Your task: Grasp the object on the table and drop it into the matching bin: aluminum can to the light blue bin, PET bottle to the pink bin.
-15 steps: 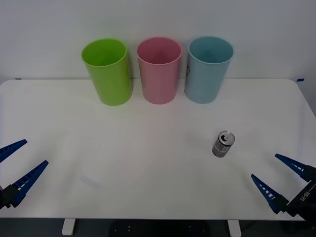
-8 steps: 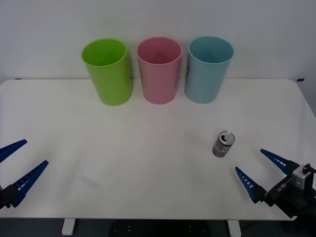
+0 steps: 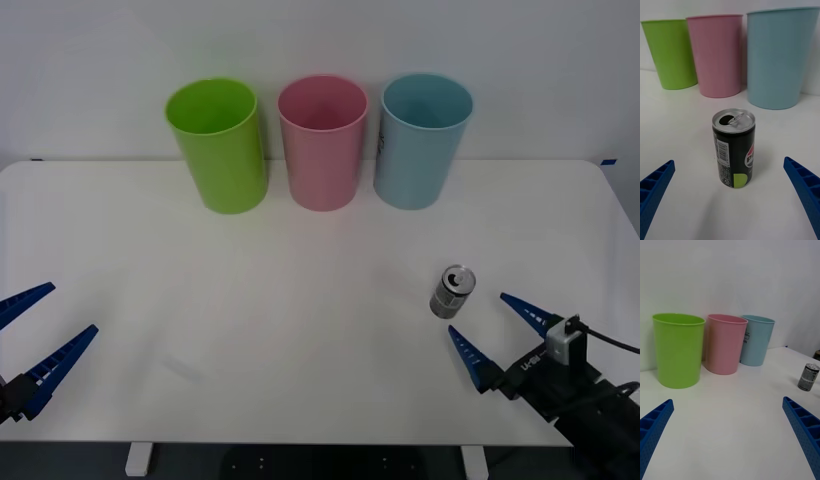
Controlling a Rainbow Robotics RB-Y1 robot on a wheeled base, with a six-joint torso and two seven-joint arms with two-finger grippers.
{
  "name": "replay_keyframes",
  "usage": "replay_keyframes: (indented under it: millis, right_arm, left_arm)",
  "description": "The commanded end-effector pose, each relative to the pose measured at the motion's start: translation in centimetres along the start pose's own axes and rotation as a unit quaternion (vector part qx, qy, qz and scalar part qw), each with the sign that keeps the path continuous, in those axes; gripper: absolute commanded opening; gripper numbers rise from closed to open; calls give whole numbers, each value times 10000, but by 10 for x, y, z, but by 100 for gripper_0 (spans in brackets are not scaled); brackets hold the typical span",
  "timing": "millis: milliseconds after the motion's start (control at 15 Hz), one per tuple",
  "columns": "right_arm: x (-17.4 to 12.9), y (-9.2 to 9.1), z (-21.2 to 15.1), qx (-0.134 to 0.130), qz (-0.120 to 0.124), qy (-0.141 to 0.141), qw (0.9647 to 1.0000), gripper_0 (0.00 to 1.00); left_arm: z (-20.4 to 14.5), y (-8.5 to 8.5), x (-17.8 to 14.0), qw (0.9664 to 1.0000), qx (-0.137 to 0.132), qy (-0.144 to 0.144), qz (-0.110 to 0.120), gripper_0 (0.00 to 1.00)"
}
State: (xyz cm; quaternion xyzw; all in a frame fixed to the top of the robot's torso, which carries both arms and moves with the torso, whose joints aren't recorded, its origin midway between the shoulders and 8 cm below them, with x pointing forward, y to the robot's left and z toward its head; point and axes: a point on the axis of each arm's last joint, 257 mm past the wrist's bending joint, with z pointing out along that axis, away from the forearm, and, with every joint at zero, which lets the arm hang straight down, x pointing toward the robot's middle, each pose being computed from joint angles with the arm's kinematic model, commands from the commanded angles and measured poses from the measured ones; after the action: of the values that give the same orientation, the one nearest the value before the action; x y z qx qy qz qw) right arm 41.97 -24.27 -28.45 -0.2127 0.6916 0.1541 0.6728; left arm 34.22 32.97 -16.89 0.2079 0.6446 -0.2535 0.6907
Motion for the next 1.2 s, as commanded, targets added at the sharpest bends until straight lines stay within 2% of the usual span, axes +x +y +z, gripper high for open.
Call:
replay_keyframes:
  millis: [67, 333, 867, 1200]
  right_arm:
    - [4, 2, 8, 24, 62, 16, 10000, 100]
    - [13, -6, 28, -2, 93, 42, 9999, 100]
    - [20, -9, 72, -53, 128, 35, 9999, 100]
    - [19, -10, 82, -25, 70, 42, 10000, 100]
  left_arm:
    - [0, 0, 0, 10000, 0, 0, 0, 100]
    - [0, 0, 0, 10000, 0, 0, 0, 100]
    - [0, 0, 0, 10000, 0, 0, 0, 100]
    - [0, 0, 0, 10000, 0, 0, 0, 100]
